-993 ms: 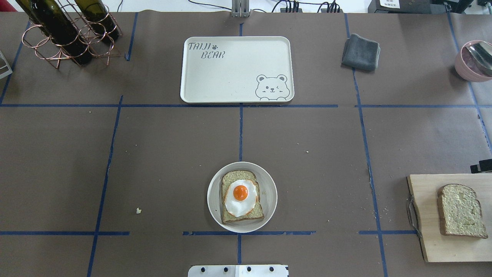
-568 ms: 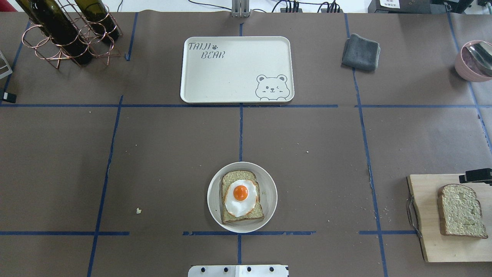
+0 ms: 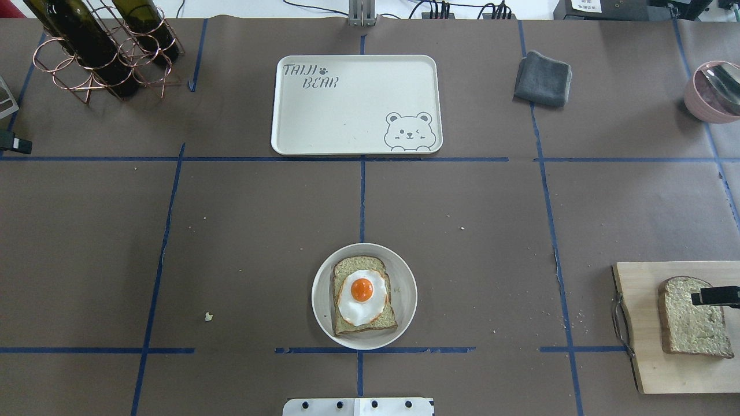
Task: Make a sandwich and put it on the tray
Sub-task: 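Grasp the bread slice on the wooden board with the right gripper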
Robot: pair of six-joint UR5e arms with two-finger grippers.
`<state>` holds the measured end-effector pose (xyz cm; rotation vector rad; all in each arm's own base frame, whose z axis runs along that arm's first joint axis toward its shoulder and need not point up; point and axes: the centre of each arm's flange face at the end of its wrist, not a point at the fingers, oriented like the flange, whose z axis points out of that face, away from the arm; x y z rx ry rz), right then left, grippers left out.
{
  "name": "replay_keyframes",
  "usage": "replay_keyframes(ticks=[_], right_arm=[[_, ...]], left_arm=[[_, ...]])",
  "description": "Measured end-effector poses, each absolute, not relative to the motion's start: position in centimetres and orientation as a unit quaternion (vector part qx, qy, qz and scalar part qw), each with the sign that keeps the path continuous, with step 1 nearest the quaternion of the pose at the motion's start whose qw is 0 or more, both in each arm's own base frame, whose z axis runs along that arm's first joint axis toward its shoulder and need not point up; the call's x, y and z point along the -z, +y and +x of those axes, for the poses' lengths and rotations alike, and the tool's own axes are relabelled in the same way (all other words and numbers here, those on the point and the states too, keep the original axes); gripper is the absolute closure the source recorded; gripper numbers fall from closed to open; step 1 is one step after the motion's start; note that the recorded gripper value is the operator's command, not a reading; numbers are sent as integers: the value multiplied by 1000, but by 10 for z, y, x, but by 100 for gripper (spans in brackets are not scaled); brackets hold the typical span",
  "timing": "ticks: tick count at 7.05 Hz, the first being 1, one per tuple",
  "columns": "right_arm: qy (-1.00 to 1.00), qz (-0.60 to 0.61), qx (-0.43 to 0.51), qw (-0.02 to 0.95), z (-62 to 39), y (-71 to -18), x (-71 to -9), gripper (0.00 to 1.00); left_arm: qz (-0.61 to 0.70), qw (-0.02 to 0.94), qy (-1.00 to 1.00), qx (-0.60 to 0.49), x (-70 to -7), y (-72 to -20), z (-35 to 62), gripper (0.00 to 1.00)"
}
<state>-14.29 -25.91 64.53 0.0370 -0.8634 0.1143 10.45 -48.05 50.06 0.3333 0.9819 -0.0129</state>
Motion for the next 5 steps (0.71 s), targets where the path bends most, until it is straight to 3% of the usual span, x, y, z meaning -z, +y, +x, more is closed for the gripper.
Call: replay_keyframes(ticks=[2, 5], right_arm=[[-412, 8, -52, 910, -137, -248, -654, 27], [-412, 2, -41, 910, -146, -246, -656, 36]], left_arm=[[160, 868, 470, 6, -499, -480, 105, 0], [161, 868, 471, 6, -498, -480, 104, 0]])
